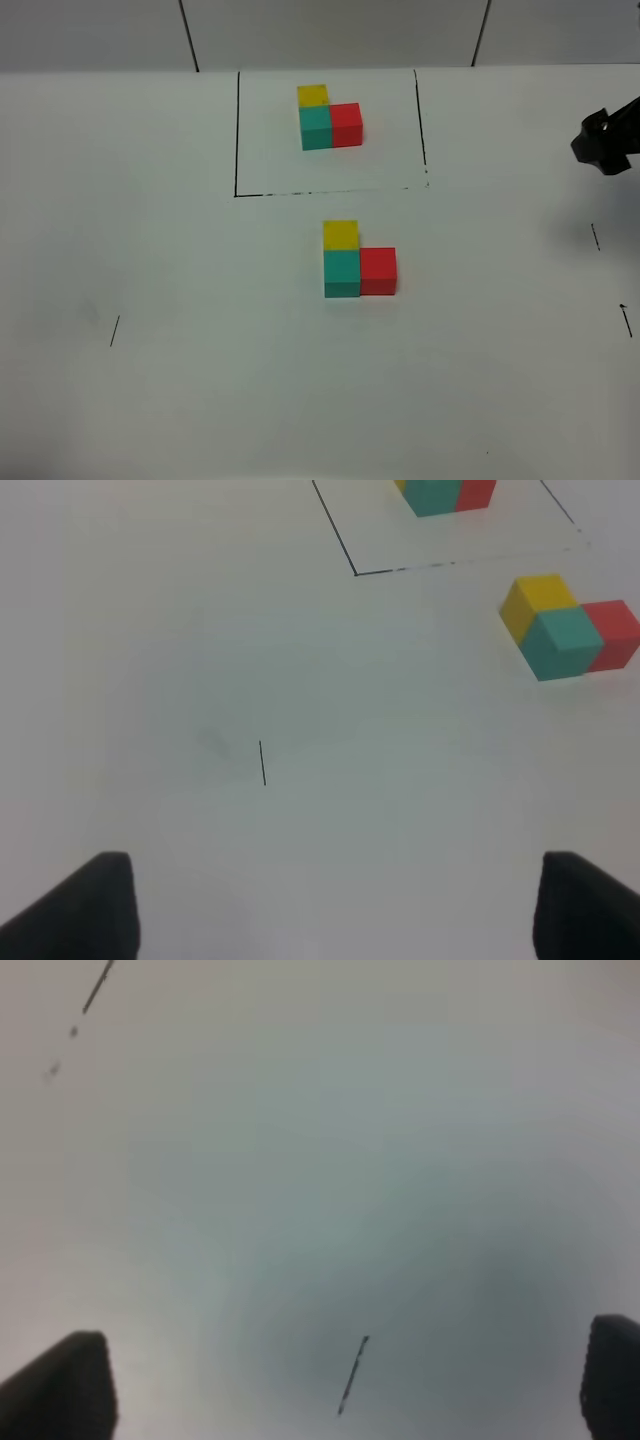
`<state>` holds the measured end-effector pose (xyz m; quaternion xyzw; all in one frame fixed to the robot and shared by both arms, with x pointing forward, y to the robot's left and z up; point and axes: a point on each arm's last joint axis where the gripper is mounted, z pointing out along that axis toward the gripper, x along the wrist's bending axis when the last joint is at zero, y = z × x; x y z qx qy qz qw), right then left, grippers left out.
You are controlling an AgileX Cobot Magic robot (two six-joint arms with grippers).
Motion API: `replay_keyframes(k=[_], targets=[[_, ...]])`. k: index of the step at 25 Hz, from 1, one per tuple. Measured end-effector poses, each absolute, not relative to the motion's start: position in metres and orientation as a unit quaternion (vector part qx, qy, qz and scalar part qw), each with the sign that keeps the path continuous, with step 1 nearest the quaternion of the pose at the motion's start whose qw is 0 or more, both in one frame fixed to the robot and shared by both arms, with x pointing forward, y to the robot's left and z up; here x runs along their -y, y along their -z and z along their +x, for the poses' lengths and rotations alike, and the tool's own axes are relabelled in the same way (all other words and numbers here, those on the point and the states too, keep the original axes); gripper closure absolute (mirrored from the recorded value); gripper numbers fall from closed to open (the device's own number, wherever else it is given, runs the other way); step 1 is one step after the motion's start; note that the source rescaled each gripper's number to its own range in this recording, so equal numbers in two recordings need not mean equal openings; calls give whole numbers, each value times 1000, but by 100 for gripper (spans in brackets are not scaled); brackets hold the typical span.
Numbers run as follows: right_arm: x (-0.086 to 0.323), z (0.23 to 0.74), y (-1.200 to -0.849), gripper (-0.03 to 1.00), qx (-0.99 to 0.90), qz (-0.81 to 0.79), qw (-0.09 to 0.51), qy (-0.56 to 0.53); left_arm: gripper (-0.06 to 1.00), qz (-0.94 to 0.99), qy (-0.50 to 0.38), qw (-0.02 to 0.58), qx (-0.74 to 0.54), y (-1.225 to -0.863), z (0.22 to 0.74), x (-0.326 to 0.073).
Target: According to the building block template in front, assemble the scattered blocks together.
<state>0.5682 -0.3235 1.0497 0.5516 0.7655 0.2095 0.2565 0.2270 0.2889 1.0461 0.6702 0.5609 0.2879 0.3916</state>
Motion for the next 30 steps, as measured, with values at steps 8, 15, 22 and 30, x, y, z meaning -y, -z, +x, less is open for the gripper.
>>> replay_keyframes(k=[8, 15, 22, 30], targets=[[330, 528, -1075, 7, -713, 593, 282, -244, 11, 670, -288, 392, -561, -1046, 227, -289], [319, 453, -1114, 7, -674, 588, 336, -296, 11, 670, -288, 392, -561, -1046, 227, -289], [303, 363, -1122, 7, -652, 575, 367, -331, 11, 670, -288, 392, -561, -1046, 227, -289], [291, 300, -1092, 7, -690, 555, 329, -327, 11, 670, -288, 392, -561, -1046, 227, -289]])
